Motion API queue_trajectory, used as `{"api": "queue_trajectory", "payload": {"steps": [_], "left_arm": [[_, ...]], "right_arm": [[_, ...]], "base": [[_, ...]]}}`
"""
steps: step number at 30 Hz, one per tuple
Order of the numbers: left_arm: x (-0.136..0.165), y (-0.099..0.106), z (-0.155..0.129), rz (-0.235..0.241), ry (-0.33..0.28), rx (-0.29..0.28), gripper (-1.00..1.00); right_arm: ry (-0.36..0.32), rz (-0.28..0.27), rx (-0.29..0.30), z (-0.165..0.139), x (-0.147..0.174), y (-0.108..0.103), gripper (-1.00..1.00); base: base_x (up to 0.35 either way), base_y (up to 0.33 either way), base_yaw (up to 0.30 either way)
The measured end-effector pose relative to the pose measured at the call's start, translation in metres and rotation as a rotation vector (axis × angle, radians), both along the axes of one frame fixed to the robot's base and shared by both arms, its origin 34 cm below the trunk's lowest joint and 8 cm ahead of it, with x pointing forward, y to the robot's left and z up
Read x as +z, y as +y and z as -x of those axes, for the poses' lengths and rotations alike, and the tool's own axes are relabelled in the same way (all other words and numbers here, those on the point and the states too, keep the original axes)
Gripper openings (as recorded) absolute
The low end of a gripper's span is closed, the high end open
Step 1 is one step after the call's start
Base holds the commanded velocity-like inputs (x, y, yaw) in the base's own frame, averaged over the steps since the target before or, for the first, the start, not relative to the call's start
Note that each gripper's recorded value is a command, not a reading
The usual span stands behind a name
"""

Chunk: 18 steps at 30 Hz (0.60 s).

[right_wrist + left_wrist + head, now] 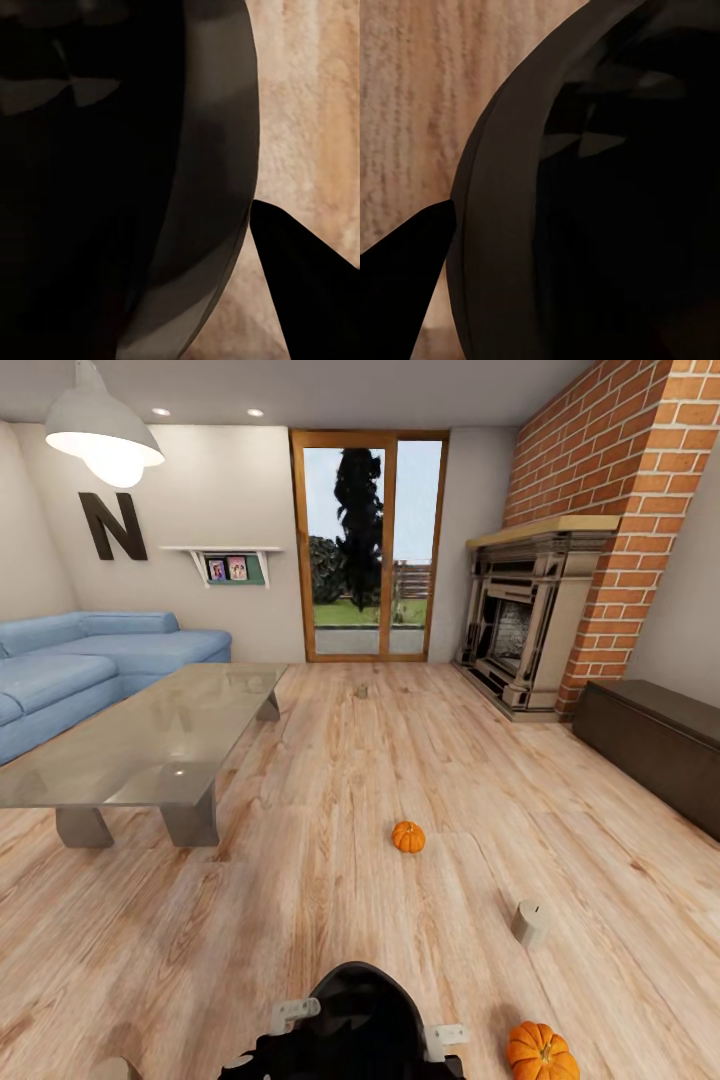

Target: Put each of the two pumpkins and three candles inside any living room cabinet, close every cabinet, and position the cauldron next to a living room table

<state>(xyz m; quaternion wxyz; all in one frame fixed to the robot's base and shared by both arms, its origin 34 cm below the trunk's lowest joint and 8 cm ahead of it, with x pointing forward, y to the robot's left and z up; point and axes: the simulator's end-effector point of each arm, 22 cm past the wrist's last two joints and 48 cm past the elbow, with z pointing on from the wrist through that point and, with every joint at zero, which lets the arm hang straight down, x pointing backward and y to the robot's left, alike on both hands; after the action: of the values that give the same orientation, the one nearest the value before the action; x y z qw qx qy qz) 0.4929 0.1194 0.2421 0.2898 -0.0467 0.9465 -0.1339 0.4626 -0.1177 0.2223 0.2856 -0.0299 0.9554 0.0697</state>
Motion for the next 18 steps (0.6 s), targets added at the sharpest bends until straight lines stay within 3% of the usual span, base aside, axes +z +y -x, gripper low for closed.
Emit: {"api": "queue_trajectory", "payload": {"steps": [18], "left_arm": [[0.013,0.001,-0.003,-0.001,0.003,0.001,-1.0]], "right_arm": [[0.003,0.001,0.001,-0.003,0.013,0.0,-1.0]], "base": [[0.0,0.0,0.0]]}}
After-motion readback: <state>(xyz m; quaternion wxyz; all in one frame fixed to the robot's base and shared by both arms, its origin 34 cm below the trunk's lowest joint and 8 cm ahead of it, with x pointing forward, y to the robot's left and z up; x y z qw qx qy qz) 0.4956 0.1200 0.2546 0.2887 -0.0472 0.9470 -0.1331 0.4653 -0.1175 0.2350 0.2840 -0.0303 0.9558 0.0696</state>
